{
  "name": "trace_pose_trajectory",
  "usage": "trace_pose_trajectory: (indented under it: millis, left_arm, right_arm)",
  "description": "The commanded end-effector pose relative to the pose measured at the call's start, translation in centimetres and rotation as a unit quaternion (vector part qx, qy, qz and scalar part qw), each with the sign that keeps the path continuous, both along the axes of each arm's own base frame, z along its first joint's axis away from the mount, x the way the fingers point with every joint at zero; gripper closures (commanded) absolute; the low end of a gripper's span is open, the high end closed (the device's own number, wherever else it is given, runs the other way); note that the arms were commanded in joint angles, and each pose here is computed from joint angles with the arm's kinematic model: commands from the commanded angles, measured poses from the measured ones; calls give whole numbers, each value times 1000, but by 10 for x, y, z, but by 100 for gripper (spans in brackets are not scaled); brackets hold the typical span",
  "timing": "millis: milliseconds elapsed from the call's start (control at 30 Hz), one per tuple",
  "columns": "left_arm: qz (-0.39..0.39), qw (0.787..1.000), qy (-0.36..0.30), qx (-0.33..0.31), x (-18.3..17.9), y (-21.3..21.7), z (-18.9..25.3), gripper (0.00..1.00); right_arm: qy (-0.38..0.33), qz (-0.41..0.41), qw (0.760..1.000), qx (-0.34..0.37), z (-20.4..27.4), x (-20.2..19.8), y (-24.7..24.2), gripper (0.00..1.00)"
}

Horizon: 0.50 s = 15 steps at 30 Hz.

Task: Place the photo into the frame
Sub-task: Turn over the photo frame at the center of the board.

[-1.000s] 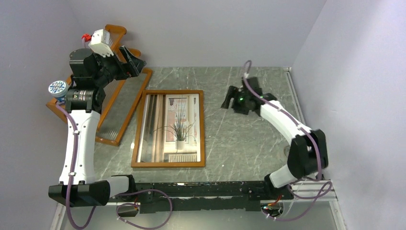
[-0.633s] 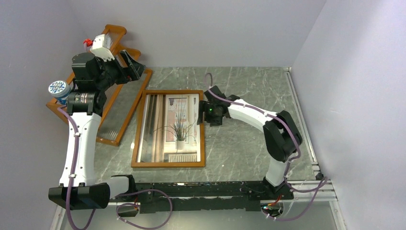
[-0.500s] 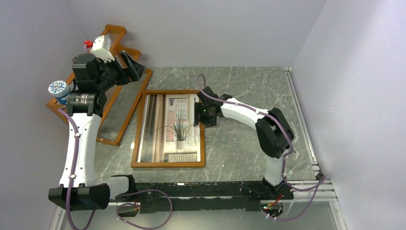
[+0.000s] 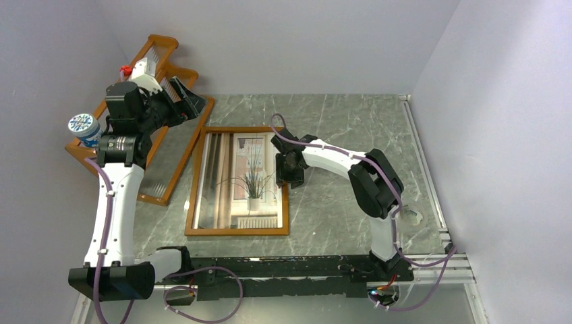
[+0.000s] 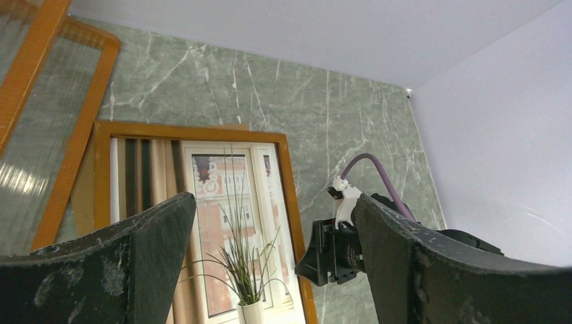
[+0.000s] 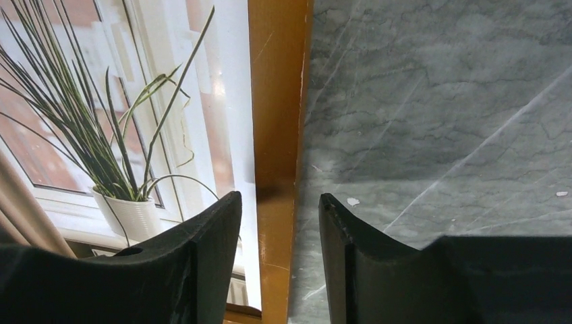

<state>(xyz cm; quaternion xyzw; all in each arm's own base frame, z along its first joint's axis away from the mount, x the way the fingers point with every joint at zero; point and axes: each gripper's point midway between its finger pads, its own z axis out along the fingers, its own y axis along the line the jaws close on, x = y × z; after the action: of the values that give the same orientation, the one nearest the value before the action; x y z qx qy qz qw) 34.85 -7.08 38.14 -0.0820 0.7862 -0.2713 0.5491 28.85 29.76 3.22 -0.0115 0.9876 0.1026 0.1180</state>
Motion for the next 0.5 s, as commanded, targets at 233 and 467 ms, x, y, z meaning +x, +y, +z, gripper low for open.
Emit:
trace_pose_trajectory:
  millis: [233,467]
  left_arm:
    - [-6,1000,-15,-11,-6,-3,9,6]
    - [-13,1000,0,-16,-7,-6,-1,6]
  right_arm:
    - [11,-4,1000,15,-8,-1,10,60]
    - [-11,-8,999,31,14,4,13,74]
